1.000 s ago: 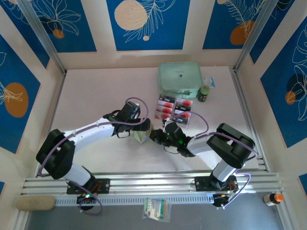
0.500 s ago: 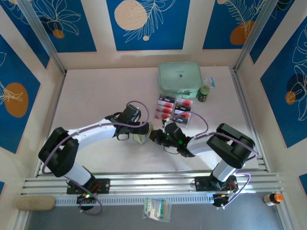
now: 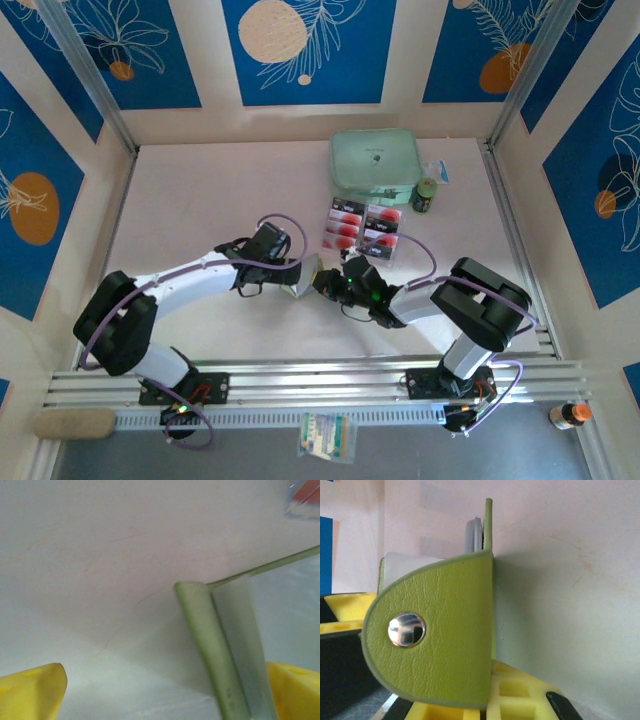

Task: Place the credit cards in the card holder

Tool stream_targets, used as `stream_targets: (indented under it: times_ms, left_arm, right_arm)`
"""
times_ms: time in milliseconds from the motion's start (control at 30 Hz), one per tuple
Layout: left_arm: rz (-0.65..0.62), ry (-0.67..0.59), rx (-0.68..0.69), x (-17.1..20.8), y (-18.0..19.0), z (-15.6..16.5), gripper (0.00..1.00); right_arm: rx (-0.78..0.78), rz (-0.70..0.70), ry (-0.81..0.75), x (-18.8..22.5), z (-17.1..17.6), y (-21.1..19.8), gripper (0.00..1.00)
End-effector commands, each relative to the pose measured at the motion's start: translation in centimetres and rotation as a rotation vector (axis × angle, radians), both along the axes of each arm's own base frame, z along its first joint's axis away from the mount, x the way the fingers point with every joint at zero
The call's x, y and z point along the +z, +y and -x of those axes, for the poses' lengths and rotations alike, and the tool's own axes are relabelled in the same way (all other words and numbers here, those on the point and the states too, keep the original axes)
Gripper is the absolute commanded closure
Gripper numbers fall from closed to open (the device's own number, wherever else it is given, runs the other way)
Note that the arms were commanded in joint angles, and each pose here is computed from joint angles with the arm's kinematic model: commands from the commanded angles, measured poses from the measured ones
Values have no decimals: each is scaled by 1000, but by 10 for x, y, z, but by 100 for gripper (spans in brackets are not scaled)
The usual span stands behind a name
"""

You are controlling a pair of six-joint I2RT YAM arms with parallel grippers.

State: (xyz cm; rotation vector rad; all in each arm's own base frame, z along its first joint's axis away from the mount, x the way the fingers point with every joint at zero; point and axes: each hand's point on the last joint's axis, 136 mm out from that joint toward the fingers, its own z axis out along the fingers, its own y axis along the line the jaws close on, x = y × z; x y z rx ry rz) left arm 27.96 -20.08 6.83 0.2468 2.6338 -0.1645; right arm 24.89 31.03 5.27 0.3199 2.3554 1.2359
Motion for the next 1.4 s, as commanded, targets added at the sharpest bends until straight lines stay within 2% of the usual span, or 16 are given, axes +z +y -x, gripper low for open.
stream_targets:
  times_ms: [0,167,333,600,733,800,900,1133,1367]
  left_arm:
    - [-95,5,-36,6,8,1,1]
    - [-125,9,-66,10,5,-4,1]
    - [-157,50,-77,-3,6,0,0]
    - [-295,81,-28,-27,32,5,1]
    - [-302,67,-25,-29,33,2,1]
    - [-292,58,-27,-27,31,1,1]
    - [-283,47,-31,-24,29,0,1]
    - [-267,28,-52,-18,22,-2,1]
    - [-251,-6,-61,-9,15,-5,1]
  right_arm:
    - [-26,4,-13,1,-2,-1,100]
    - [-24,6,-15,2,-1,1,100]
    - [-30,8,-9,0,-1,1,100]
    - [-50,24,15,-6,1,-3,100]
    - [-58,30,30,-9,6,-9,75]
    - [-64,28,30,-8,7,-12,65]
    - [-72,37,25,-3,11,-21,58]
    - [-62,105,-9,18,26,-46,60]
    - [28,146,-89,56,24,-48,75]
